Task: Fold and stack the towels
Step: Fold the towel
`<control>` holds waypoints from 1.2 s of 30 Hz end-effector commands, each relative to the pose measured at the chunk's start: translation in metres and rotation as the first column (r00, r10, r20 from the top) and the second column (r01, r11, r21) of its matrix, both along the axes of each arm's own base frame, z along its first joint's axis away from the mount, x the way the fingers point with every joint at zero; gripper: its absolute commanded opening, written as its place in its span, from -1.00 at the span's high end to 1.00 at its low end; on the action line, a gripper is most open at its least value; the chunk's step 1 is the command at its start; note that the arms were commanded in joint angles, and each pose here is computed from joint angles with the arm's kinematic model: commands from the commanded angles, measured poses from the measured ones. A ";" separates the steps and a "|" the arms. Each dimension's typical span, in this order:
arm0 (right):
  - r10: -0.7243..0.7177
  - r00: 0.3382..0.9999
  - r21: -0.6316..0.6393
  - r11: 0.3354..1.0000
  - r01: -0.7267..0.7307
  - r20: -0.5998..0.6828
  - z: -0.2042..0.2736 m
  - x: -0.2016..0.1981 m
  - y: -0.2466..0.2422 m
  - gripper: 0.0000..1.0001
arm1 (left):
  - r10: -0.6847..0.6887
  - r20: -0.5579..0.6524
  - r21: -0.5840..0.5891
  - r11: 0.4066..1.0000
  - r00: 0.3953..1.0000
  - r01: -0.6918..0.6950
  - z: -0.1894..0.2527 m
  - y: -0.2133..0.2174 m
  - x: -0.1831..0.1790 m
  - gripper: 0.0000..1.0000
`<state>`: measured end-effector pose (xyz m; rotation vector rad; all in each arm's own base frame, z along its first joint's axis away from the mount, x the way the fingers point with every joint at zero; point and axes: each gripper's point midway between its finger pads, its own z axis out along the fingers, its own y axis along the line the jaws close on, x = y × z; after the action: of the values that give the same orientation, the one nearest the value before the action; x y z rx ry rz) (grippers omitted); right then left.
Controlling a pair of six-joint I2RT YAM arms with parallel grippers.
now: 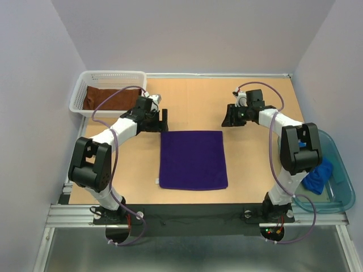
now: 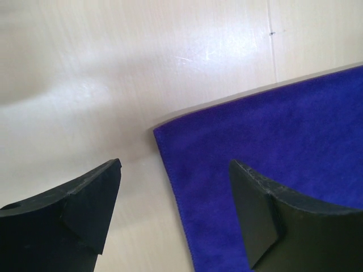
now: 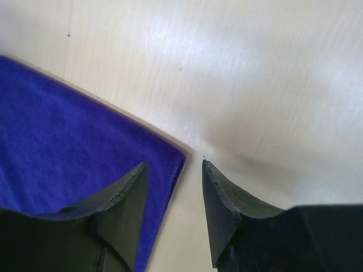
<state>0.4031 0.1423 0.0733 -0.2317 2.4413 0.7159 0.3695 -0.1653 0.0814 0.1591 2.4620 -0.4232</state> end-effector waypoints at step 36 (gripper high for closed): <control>0.367 0.905 0.021 0.928 -0.372 -0.217 -0.087 -0.026 0.011 0.21 | -0.339 0.054 0.117 0.936 0.939 0.331 -0.027 -0.002 0.026 -0.72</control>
<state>0.4016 0.1688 0.0271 -0.6552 2.4699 0.9972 0.3864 -0.1607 0.0400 0.5970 2.4354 -0.3809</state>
